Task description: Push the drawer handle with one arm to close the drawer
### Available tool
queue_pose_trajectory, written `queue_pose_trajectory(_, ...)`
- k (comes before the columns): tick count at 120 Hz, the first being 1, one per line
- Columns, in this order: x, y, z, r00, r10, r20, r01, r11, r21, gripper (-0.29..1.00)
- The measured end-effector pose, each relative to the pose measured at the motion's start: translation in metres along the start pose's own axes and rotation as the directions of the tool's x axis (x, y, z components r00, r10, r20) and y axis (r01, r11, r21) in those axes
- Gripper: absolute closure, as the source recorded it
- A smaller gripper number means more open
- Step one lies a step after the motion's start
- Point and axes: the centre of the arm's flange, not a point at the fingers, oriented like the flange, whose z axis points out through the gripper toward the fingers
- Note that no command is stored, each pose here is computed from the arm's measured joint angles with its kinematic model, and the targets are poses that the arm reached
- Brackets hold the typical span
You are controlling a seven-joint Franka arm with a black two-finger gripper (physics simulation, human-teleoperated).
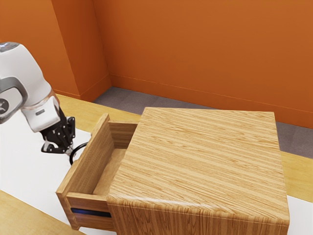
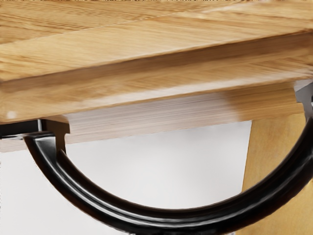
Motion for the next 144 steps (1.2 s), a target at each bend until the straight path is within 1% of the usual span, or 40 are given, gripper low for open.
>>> queue_pose_trajectory(33,0.02,0.002,-0.006,1.0,0.012,-0.01,-0.012,1.0,0.018,0.79)
queue_pose_trajectory(55,0.039,0.002,-0.003,1.0,0.031,-0.002,-0.031,0.999,0.014,0.79)
queue_pose_trajectory(144,0.101,0.002,0.001,0.997,0.073,-0.014,-0.073,0.997,0.024,0.79)
